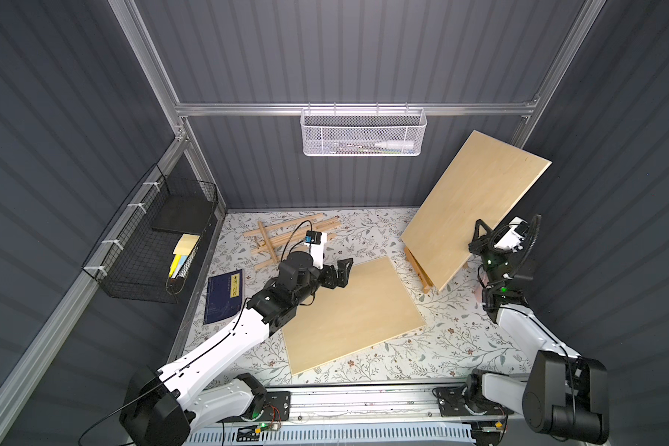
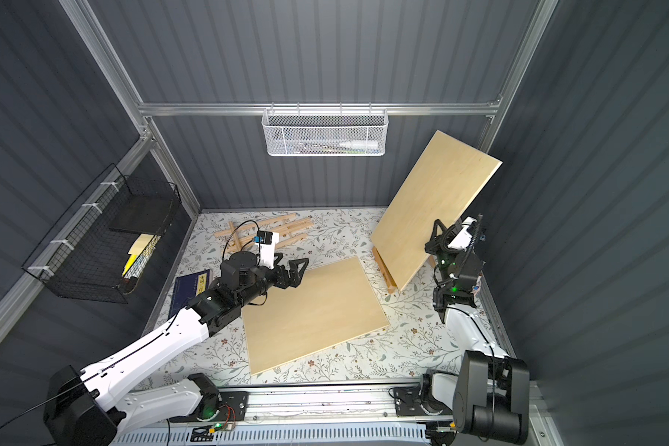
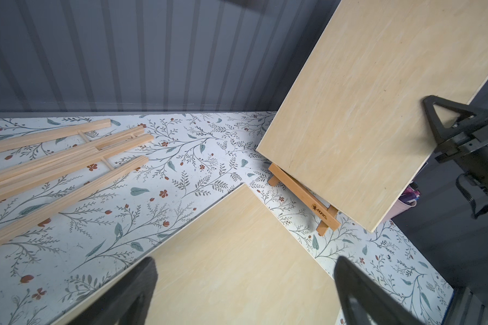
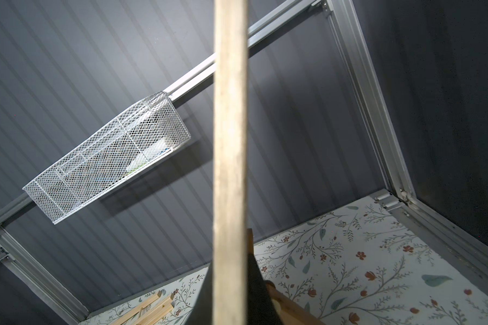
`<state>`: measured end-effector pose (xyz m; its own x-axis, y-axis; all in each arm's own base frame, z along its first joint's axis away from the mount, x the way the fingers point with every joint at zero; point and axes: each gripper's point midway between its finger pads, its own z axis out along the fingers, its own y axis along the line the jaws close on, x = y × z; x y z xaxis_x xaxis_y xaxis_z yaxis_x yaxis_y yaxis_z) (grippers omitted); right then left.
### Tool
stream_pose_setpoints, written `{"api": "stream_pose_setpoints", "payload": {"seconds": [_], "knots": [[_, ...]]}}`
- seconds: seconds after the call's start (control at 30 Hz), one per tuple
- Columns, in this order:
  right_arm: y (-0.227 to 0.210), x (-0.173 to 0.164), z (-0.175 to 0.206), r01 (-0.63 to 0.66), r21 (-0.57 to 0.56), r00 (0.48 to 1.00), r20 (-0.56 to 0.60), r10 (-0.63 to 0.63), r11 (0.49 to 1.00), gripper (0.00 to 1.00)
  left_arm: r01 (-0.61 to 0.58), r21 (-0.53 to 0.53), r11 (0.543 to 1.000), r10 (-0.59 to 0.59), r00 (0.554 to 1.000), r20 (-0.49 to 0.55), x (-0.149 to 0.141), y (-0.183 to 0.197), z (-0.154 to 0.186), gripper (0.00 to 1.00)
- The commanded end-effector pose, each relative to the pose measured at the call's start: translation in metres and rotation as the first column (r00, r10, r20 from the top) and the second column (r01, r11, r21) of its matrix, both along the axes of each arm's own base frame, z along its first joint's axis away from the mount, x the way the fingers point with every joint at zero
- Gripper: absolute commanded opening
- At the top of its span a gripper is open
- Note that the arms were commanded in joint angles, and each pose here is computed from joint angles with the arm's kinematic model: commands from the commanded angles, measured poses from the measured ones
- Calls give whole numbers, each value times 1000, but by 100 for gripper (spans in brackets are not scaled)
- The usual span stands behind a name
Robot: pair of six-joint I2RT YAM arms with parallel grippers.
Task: Disassemble the easel
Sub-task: Pick up the drawing board from the easel.
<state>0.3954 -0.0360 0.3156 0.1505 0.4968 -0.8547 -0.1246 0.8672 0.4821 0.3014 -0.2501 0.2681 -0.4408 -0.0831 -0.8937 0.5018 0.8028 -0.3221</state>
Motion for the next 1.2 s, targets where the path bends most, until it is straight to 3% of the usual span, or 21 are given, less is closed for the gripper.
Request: {"api": "stream_pose_setpoints", "payload": {"seconds": [0.0,0.3,0.77,0.97,1.17], "knots": [[7,-50,142,9,-48,899,438,13,999,0,2,16,1000,-2,1000,13,2,-1,-2,99],[11,-71,184,12,-58,872,489,18,998,0,-9,18,1000,8,1000,14,2,1,-2,99],[14,-144,250,-117,167,852,523,12,979,0,-23,-4,1000,23,999,40,-1,6,10,99],[18,-159,250,-242,310,859,509,54,919,0,-22,-28,999,24,998,63,-5,10,22,99],[34,-149,234,-381,447,865,481,142,809,0,-8,-61,998,14,995,100,-11,12,40,99]]}}
